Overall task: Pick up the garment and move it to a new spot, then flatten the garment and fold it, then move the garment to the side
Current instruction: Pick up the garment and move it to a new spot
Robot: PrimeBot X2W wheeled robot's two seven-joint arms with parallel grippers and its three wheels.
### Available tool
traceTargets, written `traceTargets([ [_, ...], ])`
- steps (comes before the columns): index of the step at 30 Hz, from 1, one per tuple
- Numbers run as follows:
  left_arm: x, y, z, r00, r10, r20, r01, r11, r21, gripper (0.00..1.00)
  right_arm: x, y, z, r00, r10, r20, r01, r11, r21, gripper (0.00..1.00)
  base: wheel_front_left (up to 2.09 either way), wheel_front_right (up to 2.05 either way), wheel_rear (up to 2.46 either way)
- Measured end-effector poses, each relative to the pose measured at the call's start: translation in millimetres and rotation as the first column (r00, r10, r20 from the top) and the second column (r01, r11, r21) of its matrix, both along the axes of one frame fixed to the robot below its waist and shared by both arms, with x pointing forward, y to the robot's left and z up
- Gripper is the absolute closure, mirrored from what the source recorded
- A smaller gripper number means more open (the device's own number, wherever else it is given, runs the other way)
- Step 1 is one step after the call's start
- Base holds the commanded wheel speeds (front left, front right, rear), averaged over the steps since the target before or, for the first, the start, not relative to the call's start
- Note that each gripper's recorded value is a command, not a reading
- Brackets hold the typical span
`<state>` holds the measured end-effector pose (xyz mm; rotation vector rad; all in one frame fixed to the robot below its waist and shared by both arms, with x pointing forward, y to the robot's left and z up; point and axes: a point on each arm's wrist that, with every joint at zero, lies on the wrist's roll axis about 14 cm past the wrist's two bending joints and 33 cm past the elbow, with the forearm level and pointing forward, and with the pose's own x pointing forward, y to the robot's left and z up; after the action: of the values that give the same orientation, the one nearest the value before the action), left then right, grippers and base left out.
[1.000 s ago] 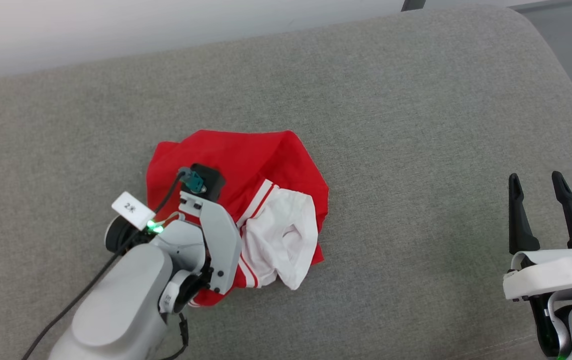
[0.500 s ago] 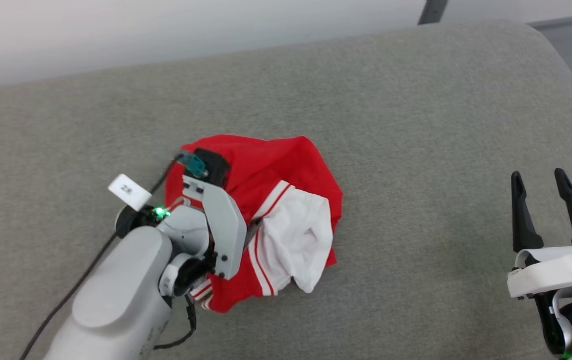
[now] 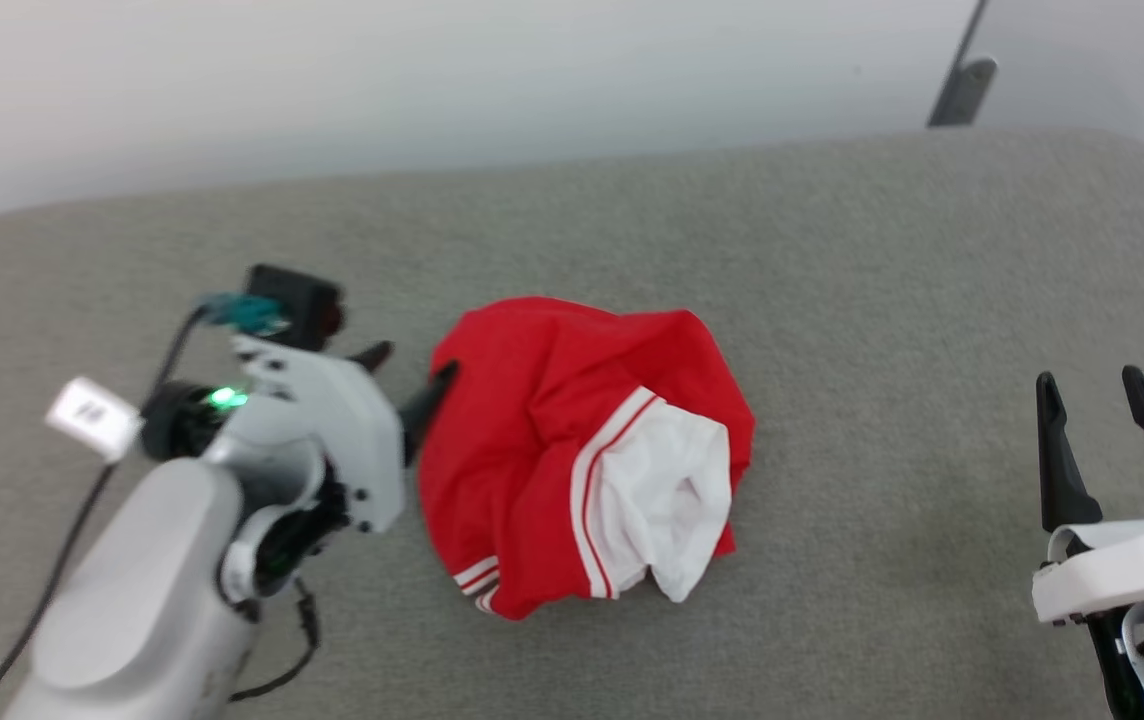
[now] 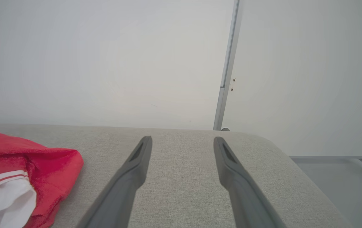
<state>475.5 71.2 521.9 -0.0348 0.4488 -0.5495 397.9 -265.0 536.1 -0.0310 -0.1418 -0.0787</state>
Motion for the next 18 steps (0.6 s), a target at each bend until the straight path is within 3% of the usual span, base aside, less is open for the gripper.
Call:
traceTargets([
  [8, -16.3, 71.6, 28.4, 0.967, 0.214, 0.136, -0.203, 0.975, -0.091, 0.0, -6.3, 15.3, 3.2, 0.999, 0.05, 0.005, -0.05, 0.999, -0.01, 0.0, 0.0, 0.0, 0.0],
  [18, -58.1, 158.9, 63.7, 0.833, 0.436, 0.342, -0.391, 0.899, -0.196, 0.0, -11.9, 34.0, 13.4, 0.994, 0.103, 0.035, -0.102, 0.995, -0.009, 0.0, 0.0, 0.0, 0.0],
])
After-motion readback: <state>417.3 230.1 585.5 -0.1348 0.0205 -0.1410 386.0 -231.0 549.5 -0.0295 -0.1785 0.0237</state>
